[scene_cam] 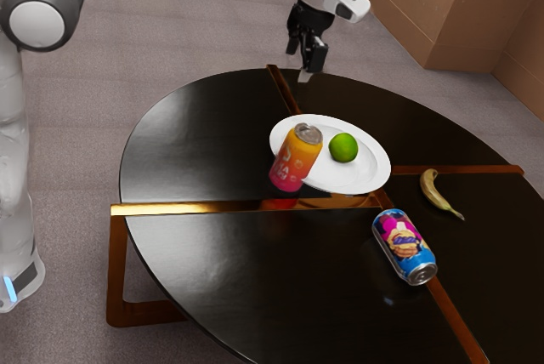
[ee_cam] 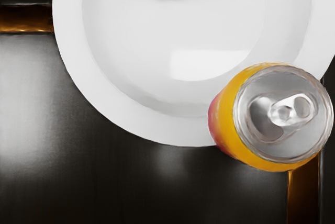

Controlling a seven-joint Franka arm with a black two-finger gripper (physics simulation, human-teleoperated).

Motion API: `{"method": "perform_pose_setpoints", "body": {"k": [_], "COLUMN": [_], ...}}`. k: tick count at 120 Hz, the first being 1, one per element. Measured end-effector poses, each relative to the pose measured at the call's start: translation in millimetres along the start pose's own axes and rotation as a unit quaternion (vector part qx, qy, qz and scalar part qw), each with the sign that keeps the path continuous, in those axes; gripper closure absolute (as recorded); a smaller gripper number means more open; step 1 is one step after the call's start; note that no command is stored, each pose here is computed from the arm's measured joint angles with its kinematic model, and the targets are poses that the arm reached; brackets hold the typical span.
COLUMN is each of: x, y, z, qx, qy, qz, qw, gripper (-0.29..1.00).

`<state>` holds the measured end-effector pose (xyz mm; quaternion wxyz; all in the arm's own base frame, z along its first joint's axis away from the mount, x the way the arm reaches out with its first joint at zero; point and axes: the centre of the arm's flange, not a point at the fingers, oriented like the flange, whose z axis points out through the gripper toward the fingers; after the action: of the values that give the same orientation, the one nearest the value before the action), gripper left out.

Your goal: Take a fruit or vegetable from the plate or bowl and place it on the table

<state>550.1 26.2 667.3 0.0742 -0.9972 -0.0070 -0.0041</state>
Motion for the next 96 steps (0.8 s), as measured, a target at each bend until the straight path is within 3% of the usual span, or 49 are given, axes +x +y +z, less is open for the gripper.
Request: {"method": "perform_pose_setpoints", "body": {"k": [27,50,76,96], "x": [7.9,89.7,125.2,142.6], "y": [-43.5,-37.7,-35.0,-27.4], "z": [-1.5,0.3,47.2,74.3], "qx": [-0.016,-0.036,-0.097,-0.119], "qy": [0.014,0.049,0.011,-0.010], "qz": [-0.022,-0.034,-0.096,-0.135], "qw": [1.000,0.998,0.991,0.984], "gripper": [0.00,0.00,0.00,0.00]}}
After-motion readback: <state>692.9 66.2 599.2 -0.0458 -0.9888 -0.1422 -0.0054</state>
